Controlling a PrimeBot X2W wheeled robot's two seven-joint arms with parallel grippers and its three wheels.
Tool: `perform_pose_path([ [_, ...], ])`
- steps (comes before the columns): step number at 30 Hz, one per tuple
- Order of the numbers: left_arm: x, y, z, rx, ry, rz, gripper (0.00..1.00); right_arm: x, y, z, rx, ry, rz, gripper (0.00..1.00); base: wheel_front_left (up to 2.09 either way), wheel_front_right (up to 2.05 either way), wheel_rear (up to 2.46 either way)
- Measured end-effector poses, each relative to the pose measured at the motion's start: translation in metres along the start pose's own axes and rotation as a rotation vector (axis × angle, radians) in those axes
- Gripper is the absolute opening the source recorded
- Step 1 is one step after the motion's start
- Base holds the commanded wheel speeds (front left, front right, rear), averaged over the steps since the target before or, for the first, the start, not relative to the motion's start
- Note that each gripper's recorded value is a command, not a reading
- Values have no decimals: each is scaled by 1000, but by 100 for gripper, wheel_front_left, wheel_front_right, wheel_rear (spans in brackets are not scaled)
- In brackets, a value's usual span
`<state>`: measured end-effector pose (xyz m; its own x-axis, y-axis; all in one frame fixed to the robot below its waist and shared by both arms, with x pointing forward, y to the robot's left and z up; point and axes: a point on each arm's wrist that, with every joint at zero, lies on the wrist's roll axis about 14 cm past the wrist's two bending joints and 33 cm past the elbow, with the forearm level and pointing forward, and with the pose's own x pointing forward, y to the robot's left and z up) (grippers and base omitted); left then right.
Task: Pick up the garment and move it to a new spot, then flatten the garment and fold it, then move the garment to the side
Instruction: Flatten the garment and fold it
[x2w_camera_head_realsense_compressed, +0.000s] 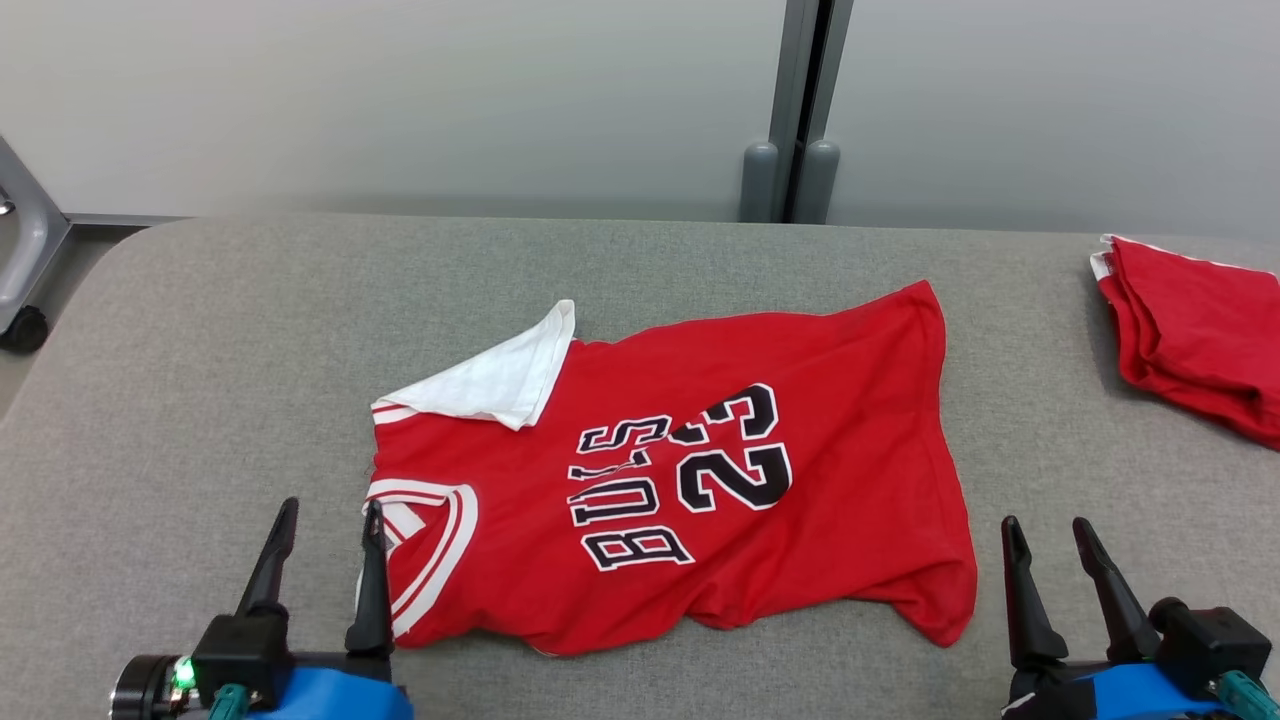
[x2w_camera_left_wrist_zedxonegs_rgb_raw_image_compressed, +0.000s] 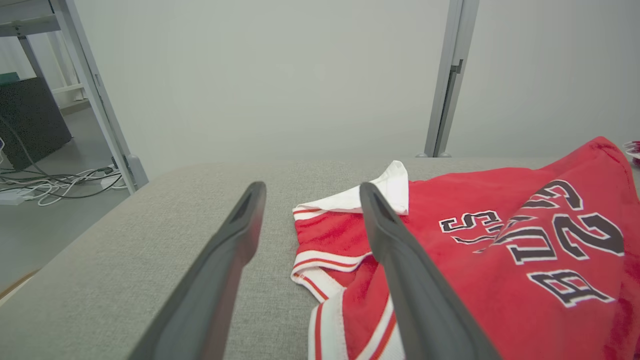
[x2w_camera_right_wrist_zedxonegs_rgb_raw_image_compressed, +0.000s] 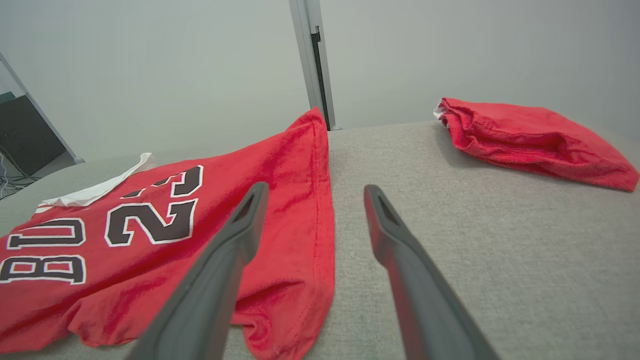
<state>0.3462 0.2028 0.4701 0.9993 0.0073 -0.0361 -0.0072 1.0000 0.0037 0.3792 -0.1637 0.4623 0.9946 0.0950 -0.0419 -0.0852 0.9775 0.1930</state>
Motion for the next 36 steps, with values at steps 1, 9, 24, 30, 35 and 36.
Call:
perform_pose_path([
  [1, 4, -5, 1, 8, -1, -25, 100, 1, 2, -1, 2, 1, 5, 100, 0, 0, 0],
  [9, 13, -42, -40, 45, 137, -189, 100, 3, 5, -7, 8, 19, 11, 100, 0, 0, 0],
  [24, -5, -64, -119, 23, 508, -310, 0, 0, -5, -10, 17, 30, -21, 100, 0, 0, 0],
  [30, 31, -54, -81, 49, 360, -305, 0, 2, -4, -10, 18, 30, -18, 100, 0, 0, 0],
  [35, 81, -52, -30, 97, 211, -319, 0, 9, -6, -7, 17, 19, -22, 100, 0, 0, 0],
  [36, 89, -53, -24, 101, 198, -325, 0, 10, -7, -7, 17, 18, -26, 100, 0, 0, 0],
])
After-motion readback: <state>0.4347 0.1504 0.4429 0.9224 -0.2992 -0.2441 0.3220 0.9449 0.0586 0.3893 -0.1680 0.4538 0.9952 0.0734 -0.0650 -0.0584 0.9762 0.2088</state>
